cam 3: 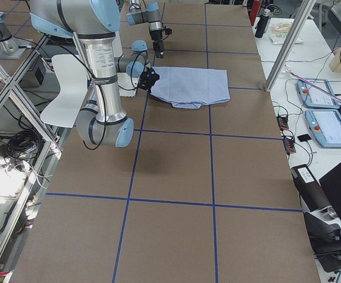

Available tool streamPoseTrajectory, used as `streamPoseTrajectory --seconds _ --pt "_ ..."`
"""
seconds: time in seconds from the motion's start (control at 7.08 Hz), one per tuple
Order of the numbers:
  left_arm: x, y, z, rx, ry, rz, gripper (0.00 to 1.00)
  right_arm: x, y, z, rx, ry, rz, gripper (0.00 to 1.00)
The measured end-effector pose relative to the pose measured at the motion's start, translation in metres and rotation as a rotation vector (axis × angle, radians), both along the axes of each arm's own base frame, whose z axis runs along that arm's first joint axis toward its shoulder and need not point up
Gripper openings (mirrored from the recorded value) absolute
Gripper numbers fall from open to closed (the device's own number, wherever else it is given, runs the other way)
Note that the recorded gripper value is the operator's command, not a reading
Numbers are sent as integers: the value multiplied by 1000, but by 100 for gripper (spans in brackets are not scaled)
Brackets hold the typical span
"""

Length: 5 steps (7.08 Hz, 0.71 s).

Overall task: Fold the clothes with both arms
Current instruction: 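Lower the left gripper to the other near corner while the right holds position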

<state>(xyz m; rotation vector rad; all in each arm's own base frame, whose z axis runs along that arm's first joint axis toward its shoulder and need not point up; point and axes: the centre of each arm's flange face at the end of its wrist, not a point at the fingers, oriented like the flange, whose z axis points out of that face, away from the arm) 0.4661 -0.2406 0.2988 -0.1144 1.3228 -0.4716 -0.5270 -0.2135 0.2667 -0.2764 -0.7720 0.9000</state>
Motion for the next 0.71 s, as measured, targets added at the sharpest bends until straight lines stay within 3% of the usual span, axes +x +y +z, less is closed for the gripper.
streamPoseTrajectory --seconds 0.71 --pt "30 33 17 -10 -53 68 75 1 0 5 0 10 -1 0"
